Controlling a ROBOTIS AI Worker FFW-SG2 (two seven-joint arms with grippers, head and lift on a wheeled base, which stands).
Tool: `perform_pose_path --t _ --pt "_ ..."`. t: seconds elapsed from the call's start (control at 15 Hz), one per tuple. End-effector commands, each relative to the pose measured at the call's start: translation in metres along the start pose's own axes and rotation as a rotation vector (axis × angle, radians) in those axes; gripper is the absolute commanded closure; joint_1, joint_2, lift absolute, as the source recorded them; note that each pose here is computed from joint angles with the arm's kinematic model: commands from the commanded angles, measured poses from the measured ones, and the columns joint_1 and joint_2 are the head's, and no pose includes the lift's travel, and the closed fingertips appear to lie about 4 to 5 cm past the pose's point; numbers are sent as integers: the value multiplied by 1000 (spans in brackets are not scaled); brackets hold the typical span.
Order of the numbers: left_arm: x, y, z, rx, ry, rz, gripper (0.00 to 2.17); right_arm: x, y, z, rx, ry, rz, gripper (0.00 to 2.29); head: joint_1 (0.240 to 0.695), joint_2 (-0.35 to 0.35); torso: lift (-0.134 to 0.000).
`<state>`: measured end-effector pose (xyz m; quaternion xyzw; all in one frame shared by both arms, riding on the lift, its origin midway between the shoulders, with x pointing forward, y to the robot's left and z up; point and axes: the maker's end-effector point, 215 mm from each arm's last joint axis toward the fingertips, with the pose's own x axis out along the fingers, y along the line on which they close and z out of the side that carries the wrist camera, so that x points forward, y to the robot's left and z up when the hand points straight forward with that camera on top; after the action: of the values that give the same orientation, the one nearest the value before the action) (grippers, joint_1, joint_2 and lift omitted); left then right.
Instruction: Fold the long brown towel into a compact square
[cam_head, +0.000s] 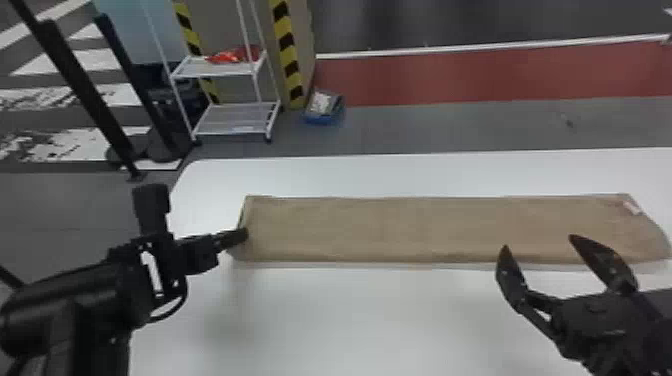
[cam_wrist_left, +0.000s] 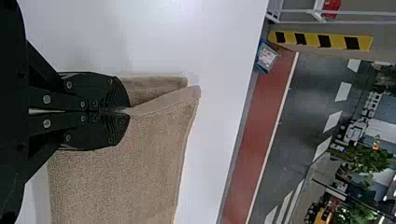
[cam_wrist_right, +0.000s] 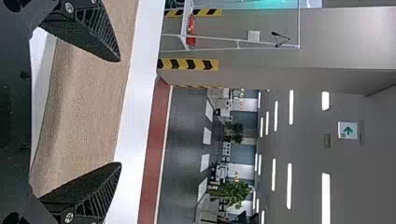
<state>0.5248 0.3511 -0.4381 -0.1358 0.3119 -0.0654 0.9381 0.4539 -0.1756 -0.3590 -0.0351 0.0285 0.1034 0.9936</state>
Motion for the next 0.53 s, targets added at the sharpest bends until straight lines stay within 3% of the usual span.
perform_pose_path --t 0.0,0.27,0.33,0.4,0.47 --pt "-19 20 1 -11 -9 11 2142 1 1 1 2 0 2 90 695 190 -125" --pt "-24 32 -7 -18 1 17 2118 2 4 0 1 3 7 90 695 236 -125" --pt "-23 34 -7 -20 3 29 1693 2 4 0 1 3 6 90 695 241 -125" --pt "-22 33 -7 -18 -1 31 623 1 4 0 0 4 6 90 695 243 -125" --pt "-21 30 -6 -14 1 27 147 1 3 2 0 0 4 90 695 245 -125"
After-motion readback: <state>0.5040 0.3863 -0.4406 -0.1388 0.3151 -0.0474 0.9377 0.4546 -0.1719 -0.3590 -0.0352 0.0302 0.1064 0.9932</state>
